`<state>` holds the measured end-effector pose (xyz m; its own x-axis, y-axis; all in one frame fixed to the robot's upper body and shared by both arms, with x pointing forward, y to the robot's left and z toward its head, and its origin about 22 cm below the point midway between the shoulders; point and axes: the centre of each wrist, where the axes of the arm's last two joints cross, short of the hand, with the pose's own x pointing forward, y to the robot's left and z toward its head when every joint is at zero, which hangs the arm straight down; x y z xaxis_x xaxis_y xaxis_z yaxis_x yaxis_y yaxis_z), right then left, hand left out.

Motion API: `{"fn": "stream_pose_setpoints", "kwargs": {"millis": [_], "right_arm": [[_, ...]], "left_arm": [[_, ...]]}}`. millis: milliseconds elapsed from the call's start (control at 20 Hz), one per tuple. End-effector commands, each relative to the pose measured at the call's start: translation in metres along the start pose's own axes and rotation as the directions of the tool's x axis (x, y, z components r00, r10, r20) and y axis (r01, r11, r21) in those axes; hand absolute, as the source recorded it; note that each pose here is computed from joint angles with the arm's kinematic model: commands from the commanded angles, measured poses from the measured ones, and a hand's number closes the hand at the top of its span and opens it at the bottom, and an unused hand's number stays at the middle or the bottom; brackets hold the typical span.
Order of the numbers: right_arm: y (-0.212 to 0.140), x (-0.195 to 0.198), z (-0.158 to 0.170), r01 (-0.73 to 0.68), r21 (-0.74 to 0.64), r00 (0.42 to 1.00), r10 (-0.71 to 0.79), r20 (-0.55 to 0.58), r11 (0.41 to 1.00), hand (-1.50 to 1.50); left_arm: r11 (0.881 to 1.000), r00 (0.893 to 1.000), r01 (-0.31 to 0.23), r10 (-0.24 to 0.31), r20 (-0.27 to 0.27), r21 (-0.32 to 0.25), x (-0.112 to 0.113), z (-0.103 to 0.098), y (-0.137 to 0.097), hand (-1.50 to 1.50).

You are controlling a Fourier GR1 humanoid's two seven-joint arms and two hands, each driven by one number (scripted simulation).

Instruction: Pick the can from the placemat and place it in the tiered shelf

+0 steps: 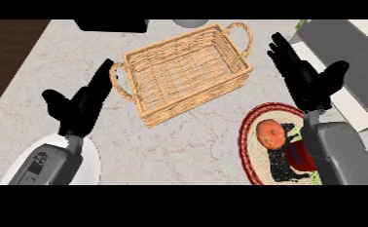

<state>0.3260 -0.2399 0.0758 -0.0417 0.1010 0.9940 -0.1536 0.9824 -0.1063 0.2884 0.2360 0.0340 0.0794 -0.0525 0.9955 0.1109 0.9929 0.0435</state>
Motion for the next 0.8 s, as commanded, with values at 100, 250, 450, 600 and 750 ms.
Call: {"fn": "stream_pose_setpoints", "kwargs": {"millis": [100,250,450,600,750], "right_arm": [[-0.070,-0.001,0.040,-0.032,-0.214,0.999,0.032,-0.002,0.976,-1.50],[-0.134,-0.002,0.078,-0.044,-0.413,0.999,0.035,-0.030,0.910,-1.50],[-0.159,-0.040,0.111,-0.410,-0.552,0.905,0.247,-0.347,0.726,1.50],[-0.158,-0.081,0.147,-0.325,-0.796,0.946,0.160,-0.283,0.511,-1.50],[-0.145,-0.101,0.177,-0.197,-0.876,0.978,0.155,-0.142,0.440,-1.50]], "left_arm": [[0.994,0.992,0.090,-0.095,0.079,0.063,0.000,0.002,0.007,0.00],[0.973,0.972,0.200,-0.212,0.103,0.112,-0.004,0.004,0.014,0.00],[0.979,0.982,0.164,-0.173,0.069,0.117,-0.003,0.006,0.022,0.00],[0.981,0.981,0.172,-0.178,0.074,0.085,-0.012,0.010,0.009,0.00],[0.979,0.980,0.181,-0.187,0.066,0.089,-0.020,0.009,-0.004,0.00]]}}
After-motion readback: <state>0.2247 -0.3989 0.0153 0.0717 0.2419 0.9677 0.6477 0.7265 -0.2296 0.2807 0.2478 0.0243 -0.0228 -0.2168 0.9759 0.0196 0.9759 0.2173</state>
